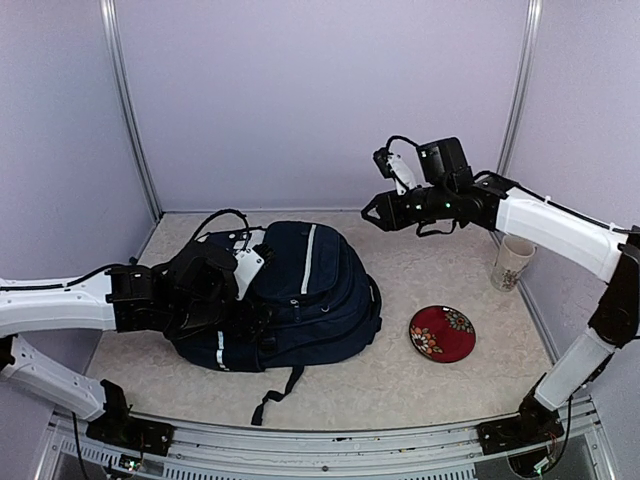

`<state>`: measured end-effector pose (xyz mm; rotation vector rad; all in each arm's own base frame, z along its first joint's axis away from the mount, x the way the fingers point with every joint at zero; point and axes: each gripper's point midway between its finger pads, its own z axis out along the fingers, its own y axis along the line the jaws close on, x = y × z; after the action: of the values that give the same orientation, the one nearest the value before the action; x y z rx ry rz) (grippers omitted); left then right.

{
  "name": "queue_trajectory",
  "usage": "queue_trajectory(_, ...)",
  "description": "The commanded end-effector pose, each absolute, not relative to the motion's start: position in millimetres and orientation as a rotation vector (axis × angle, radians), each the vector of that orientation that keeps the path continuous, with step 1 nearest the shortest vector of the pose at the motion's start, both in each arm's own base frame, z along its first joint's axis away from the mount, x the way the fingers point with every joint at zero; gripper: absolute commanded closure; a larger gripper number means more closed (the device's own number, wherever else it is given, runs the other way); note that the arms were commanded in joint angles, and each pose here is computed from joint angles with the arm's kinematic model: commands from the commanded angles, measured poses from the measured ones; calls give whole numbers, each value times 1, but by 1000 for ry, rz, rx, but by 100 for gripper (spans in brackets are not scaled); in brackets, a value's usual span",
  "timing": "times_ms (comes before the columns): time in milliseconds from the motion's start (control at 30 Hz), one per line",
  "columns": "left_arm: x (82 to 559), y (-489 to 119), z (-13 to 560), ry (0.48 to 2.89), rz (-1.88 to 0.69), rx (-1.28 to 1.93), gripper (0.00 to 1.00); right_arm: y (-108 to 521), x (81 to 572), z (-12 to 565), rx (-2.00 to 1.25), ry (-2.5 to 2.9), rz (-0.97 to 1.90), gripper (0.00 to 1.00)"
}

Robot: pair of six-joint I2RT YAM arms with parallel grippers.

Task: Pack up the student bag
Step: Hold the upper front pocket of the student bag.

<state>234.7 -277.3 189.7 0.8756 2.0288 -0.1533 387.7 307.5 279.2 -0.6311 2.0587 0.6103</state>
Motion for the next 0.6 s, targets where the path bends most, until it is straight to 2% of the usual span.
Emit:
queue_trajectory(0, 240, -280, 183, 1990, -79, 936, 5, 350, 300, 287, -757, 1979, 697, 59)
queue_trajectory(100, 243, -285, 181, 1961, -75, 978, 6, 374, 246, 281, -850, 1974, 800, 63)
queue_trajectory(200, 242, -293, 177, 1942, -113, 1016, 11, 397, 200, 267, -930, 1961, 983, 66)
queue_trajectory(233, 241, -296, 175, 1936, -130, 1025, 17, 401, 190, 263, -939, 1961, 1028, 67)
queue_trajectory(333, 239, -302, 173, 1922, -176, 1039, 57, 412, 173, 251, -947, 1969, 1085, 70)
queue_trajectory(433, 231, -310, 171, 1914, -247, 1066, 83, 422, 171, 231, -924, 2008, 1071, 72)
queue_trajectory(533, 223, -318, 173, 1901, -320, 1083, 99, 430, 172, 218, -893, 2054, 1044, 73)
queue_trajectory(567, 220, -320, 173, 1898, -338, 1083, 100, 431, 174, 213, -860, 2078, 1044, 73)
